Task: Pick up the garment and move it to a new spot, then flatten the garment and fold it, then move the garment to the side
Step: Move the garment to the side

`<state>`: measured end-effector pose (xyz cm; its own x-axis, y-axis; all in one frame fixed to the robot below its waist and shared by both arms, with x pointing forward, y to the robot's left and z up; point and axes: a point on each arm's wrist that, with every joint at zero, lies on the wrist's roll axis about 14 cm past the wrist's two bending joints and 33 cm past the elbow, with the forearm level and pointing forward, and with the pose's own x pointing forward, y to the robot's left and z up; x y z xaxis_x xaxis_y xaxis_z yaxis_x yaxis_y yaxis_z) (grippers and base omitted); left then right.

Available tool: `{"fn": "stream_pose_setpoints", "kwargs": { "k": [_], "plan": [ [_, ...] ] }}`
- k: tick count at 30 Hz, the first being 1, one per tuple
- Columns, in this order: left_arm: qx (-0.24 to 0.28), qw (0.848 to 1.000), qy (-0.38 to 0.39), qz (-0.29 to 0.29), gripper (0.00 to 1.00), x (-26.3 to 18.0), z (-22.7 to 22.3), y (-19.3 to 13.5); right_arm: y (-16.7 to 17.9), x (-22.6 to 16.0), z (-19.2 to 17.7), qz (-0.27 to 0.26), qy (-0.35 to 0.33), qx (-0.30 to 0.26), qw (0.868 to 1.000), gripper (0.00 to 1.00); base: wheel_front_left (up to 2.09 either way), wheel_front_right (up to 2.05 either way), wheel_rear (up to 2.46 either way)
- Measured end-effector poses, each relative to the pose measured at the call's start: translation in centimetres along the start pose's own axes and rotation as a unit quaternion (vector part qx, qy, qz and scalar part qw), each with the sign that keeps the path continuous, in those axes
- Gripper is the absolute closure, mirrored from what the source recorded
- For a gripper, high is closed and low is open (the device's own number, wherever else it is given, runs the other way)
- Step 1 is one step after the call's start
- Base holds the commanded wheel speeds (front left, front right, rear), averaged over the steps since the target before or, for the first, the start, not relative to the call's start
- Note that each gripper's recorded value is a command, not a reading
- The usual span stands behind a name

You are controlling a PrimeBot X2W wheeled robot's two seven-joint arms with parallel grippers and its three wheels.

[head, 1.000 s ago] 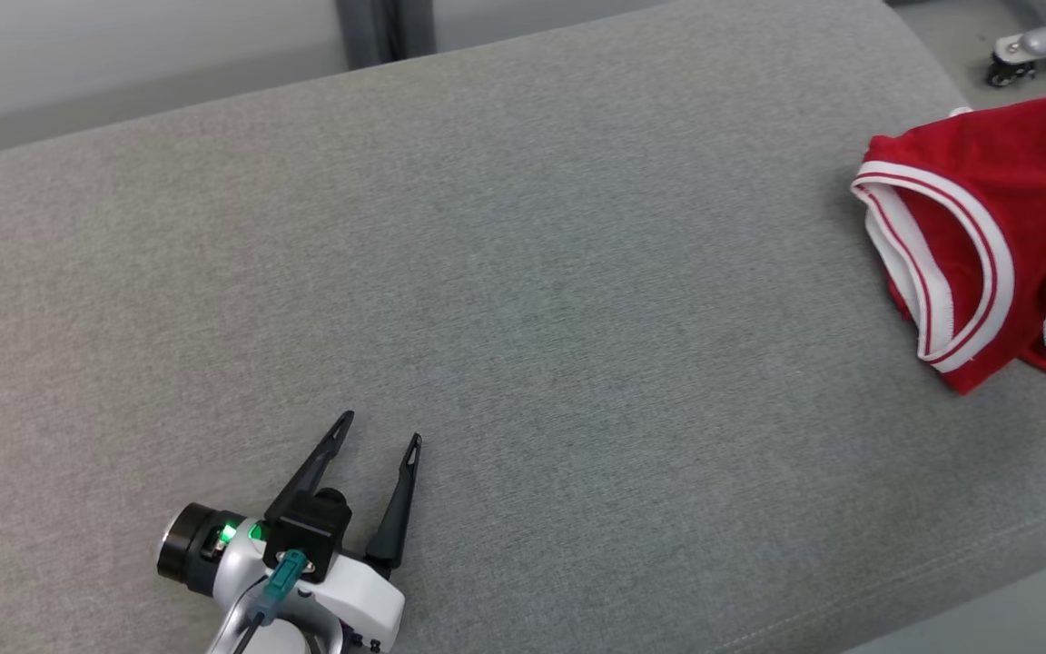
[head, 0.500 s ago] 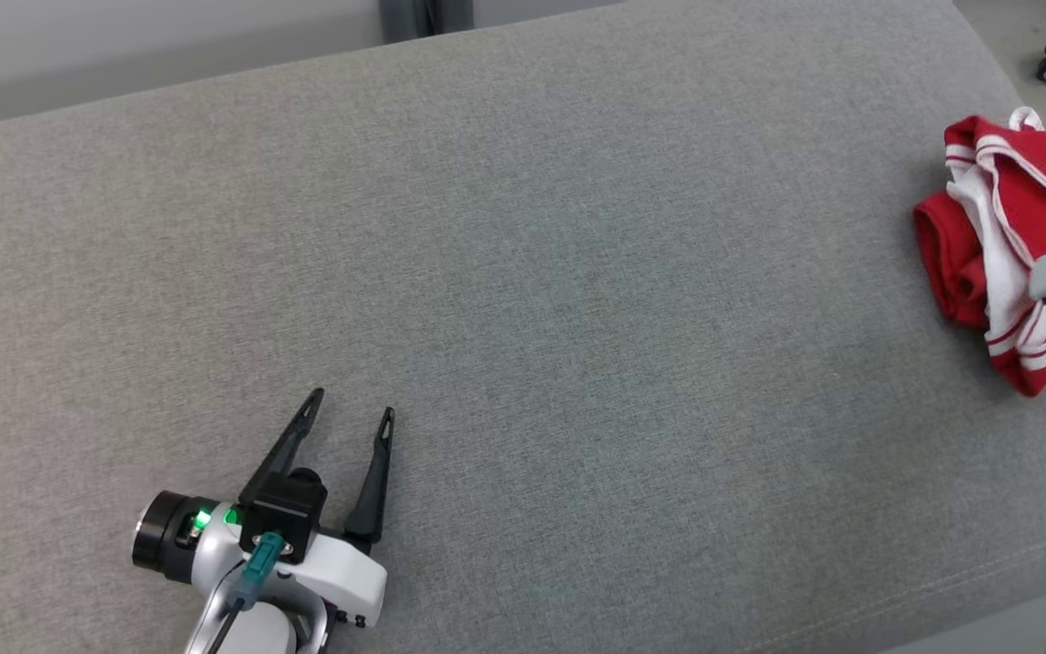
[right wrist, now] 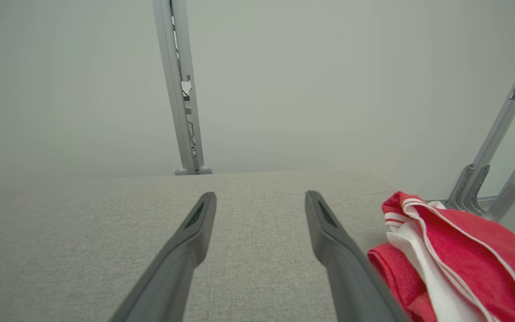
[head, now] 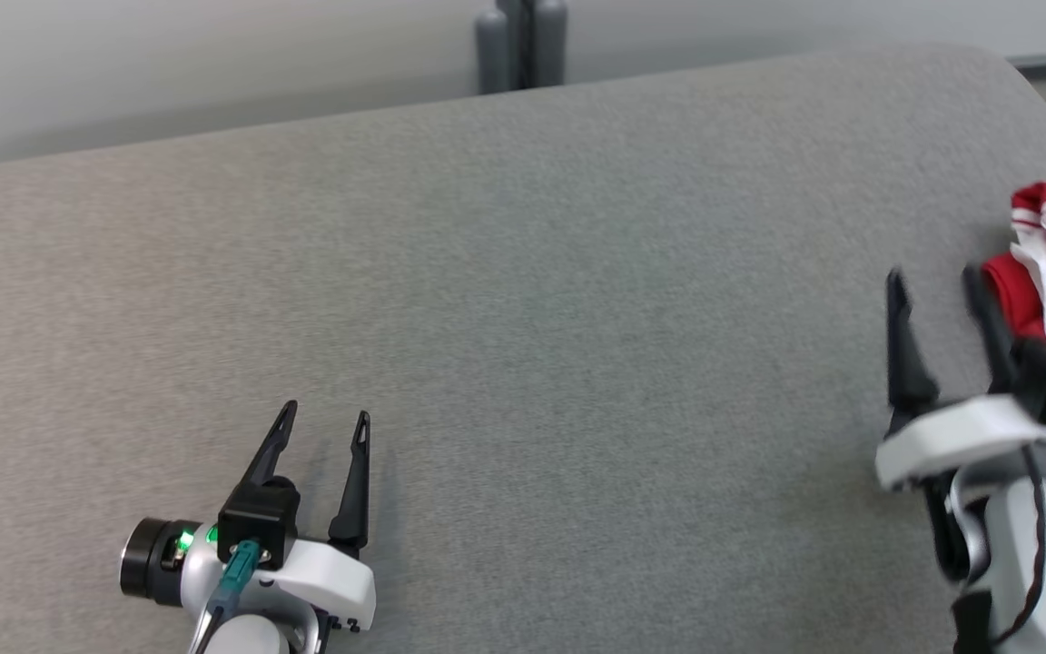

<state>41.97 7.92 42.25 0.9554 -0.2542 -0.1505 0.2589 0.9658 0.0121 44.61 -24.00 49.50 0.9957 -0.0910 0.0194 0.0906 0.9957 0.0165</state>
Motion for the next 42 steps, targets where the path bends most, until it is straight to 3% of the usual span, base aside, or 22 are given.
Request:
{"fn": "stream_pose_setpoints", "kwargs": {
  "k": [11, 21, 42],
  "plan": [
    [-0.006, 0.995, -0.012, 0.1, 0.0, -5.0, 1.0, 5.2, 4.2, -3.9, -2.9, 0.046, 0.039, 0.064, 0.996, 0.0, 0.0, 0.0, 0.0],
    [-0.027, 0.986, -0.025, 0.162, 0.0, -9.3, 1.4, 8.2, 6.9, -5.1, -0.7, 0.085, 0.011, 0.076, 0.993, 0.0, 0.0, 0.0, 0.0],
    [-0.059, 0.984, -0.031, 0.165, 0.0, -10.3, 1.2, 8.6, 7.6, -8.2, -3.0, 0.101, 0.045, 0.063, 0.992, 0.0, 0.0, 0.0, 0.0]
  ]
}}
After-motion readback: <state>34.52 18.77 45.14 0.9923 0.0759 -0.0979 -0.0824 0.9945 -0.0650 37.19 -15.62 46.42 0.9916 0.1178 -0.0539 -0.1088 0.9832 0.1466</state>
